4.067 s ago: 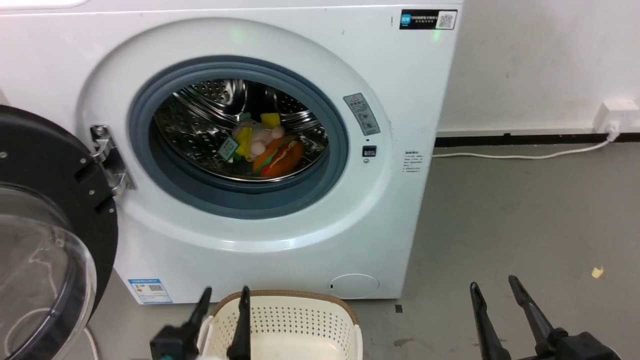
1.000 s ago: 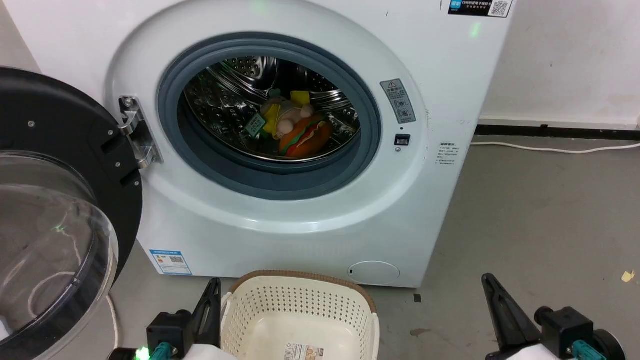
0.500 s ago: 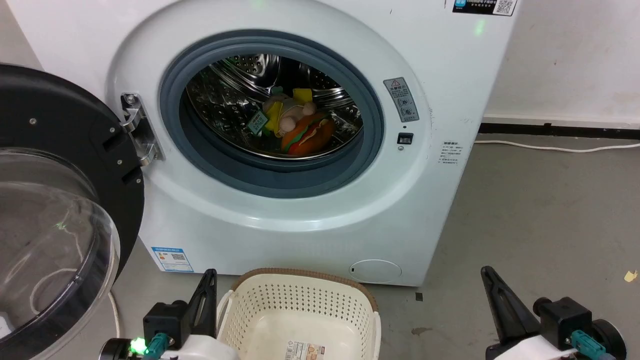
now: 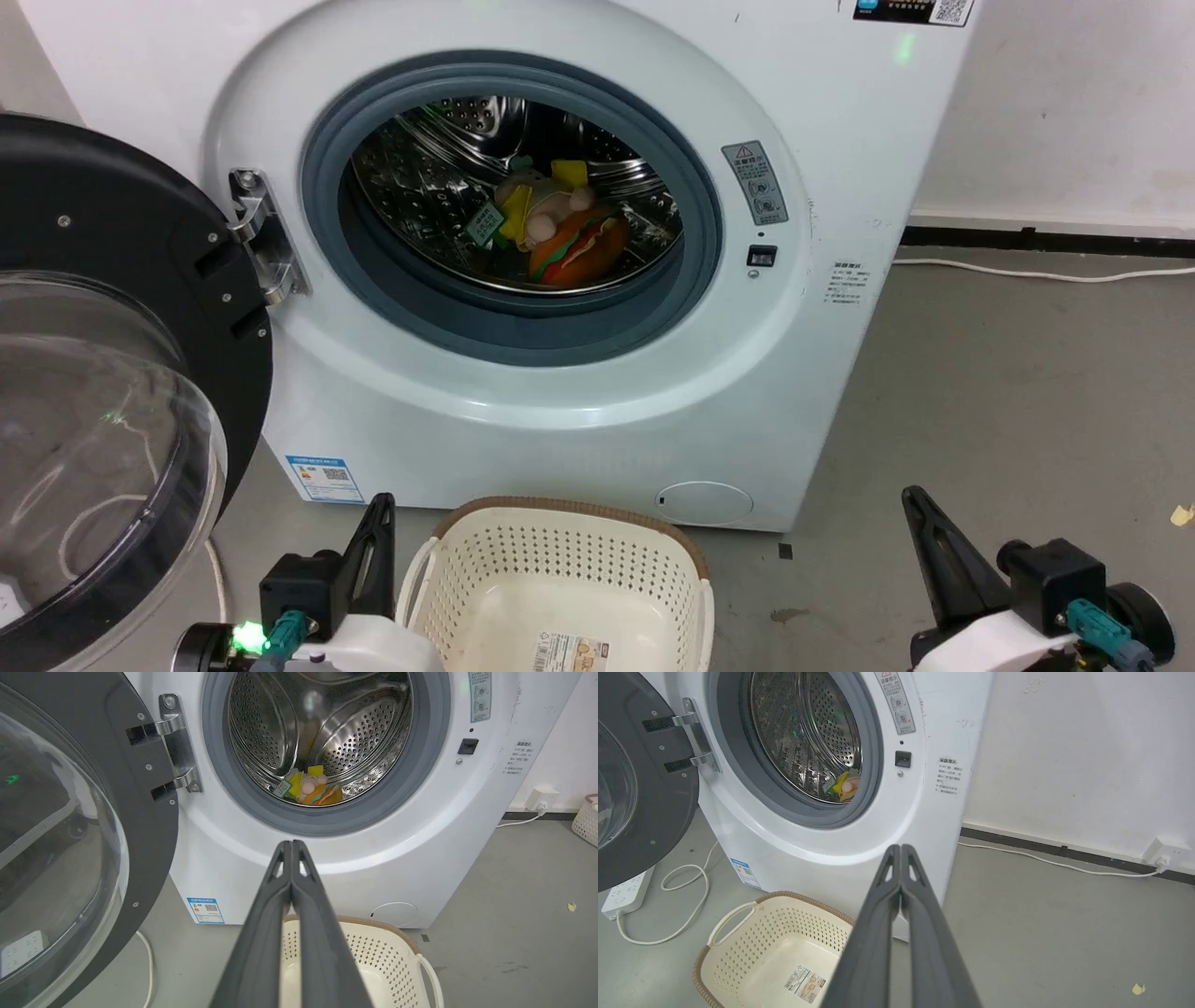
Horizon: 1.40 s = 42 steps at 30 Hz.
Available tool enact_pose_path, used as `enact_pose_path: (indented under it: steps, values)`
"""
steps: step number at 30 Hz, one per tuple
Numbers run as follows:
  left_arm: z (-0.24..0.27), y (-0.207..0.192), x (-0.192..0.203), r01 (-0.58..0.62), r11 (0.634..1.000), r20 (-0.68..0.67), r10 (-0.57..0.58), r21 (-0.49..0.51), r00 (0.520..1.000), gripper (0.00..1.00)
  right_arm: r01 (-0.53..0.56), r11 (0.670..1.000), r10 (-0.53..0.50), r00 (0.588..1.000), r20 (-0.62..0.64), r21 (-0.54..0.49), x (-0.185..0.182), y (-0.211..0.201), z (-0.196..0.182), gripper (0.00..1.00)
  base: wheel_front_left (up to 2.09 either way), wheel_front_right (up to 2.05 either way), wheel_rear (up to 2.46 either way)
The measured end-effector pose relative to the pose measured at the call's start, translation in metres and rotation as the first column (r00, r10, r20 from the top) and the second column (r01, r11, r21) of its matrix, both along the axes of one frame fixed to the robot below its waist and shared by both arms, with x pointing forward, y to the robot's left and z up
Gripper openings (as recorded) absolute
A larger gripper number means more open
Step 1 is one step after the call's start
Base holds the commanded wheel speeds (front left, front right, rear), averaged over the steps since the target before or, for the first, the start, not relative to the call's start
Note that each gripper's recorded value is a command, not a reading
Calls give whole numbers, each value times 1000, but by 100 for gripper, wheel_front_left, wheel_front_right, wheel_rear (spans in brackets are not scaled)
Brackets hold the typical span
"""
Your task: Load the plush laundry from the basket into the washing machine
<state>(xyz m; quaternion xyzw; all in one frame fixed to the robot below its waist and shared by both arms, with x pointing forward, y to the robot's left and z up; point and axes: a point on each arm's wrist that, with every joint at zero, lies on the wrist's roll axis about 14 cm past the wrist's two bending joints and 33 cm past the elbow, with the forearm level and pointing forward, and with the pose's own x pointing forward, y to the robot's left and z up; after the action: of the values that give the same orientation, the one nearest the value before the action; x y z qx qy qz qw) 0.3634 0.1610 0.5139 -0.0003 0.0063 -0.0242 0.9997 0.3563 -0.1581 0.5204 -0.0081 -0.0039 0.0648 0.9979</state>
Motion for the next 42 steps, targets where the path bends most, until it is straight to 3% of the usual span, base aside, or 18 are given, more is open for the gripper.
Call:
enact_pose_path:
  steps: [42]
  values:
    - [8,18,6,-52,997,-4,52,50,999,0,3,1000,-3,1000,-19,-25,13,-1,3,0,0,0,0]
